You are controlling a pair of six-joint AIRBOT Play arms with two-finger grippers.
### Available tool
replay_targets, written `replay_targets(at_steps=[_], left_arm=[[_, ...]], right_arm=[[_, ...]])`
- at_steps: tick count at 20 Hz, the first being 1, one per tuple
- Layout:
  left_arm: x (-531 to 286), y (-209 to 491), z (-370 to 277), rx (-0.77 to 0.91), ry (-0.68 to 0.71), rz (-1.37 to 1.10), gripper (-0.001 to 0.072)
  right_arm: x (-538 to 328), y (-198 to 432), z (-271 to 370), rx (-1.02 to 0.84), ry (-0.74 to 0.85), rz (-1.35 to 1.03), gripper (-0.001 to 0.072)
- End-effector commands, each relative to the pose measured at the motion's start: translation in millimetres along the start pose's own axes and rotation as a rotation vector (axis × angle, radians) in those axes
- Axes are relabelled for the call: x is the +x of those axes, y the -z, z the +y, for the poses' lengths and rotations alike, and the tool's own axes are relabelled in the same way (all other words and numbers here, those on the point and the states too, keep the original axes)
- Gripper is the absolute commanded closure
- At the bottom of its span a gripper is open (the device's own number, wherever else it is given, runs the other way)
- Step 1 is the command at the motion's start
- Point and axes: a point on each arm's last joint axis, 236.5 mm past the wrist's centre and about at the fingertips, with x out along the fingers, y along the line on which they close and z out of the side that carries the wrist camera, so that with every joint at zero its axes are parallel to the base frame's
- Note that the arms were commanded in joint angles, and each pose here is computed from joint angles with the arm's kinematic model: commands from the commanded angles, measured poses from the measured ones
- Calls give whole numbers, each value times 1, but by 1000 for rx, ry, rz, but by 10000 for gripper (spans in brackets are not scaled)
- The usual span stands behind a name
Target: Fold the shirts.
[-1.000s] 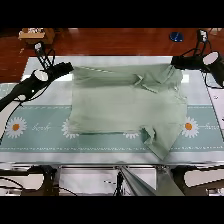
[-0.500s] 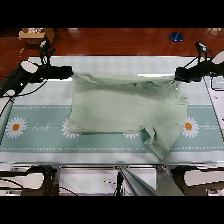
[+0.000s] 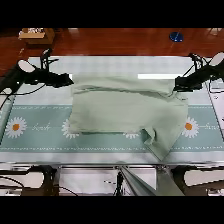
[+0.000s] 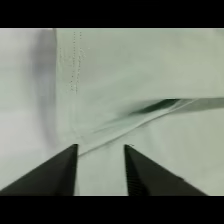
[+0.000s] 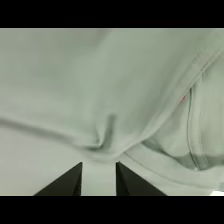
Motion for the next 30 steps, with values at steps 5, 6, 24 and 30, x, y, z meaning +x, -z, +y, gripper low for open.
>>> replay_targets(at_steps=[5, 6, 24, 30], left_arm=[[-90, 60, 41, -153, 78, 236, 294], [-94, 84, 45, -184, 94, 279, 295], [-24, 231, 2, -373, 190, 428, 95], [5, 240, -30, -377, 236, 485, 290]], right_arm=[[-82, 84, -107, 96, 303, 166, 414], [-83, 103, -117, 157, 287, 173, 414], [-36, 158, -45, 343, -237, -31, 318], [-49, 153, -45, 329, -208, -84, 319]])
